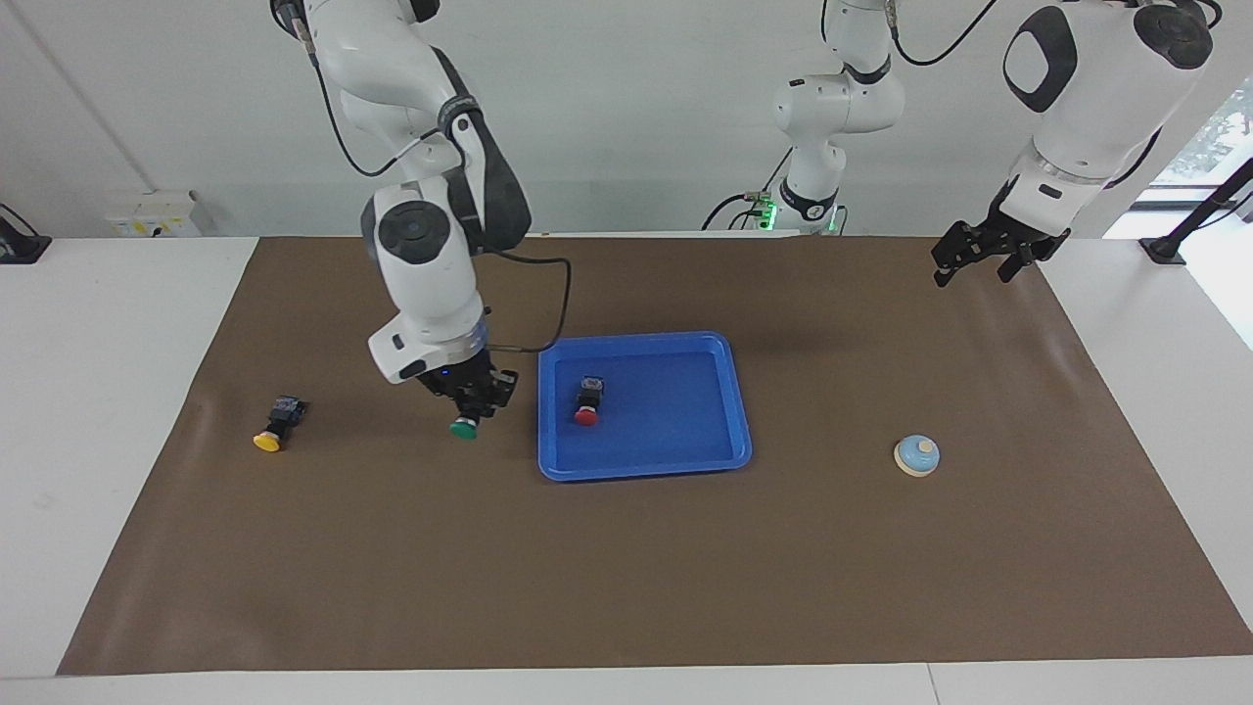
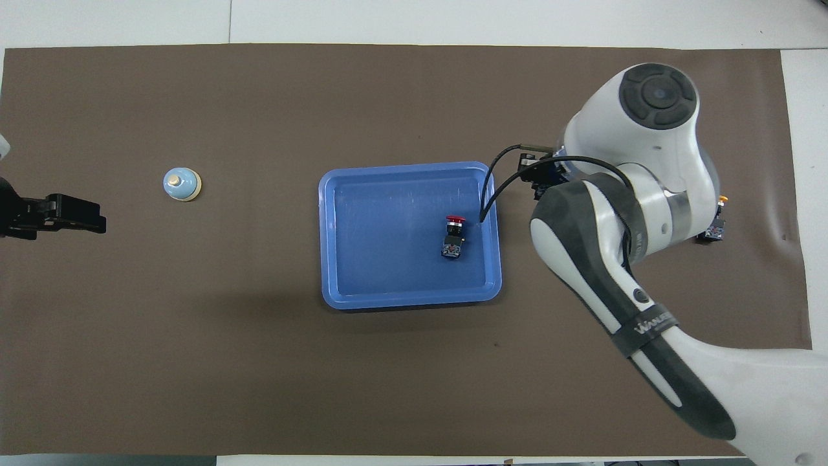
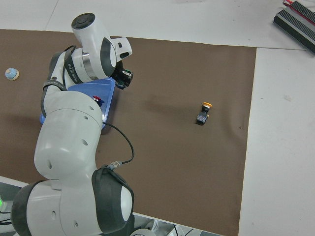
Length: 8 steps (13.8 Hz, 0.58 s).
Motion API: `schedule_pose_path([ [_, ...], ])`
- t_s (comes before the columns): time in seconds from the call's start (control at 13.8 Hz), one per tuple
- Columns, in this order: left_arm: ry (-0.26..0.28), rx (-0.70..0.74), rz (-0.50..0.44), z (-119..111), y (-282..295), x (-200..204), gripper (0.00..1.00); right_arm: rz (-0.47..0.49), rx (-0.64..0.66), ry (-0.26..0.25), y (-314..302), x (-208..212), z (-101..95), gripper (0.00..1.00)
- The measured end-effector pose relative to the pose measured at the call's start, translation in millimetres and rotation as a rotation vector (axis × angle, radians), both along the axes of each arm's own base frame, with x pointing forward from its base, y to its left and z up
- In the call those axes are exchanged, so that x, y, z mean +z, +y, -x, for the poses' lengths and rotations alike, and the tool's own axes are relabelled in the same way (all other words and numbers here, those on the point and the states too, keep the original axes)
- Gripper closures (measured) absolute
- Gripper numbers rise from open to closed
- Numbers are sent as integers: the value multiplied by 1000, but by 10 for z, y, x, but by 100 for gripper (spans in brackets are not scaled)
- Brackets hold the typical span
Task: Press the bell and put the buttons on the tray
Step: 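Move the green button into the tray and open the right gripper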
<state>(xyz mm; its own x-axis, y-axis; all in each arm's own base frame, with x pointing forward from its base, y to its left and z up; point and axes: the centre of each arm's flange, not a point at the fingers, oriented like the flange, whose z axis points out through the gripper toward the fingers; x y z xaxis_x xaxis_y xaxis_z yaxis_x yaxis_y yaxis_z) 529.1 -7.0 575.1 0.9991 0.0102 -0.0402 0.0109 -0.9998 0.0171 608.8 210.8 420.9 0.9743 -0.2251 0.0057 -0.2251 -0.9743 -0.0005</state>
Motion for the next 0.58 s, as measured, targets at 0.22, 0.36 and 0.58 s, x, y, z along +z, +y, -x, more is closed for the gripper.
schedule_pose_path([
  [0.22,0,0,0,0,0,0,0,-41,23,10,841,33,328,59],
  [0.36,0,0,0,0,0,0,0,-52,44,2,1237,4,486,59],
  [0.58,0,0,0,0,0,0,0,-83,60,-11,1673,-319,600,59],
])
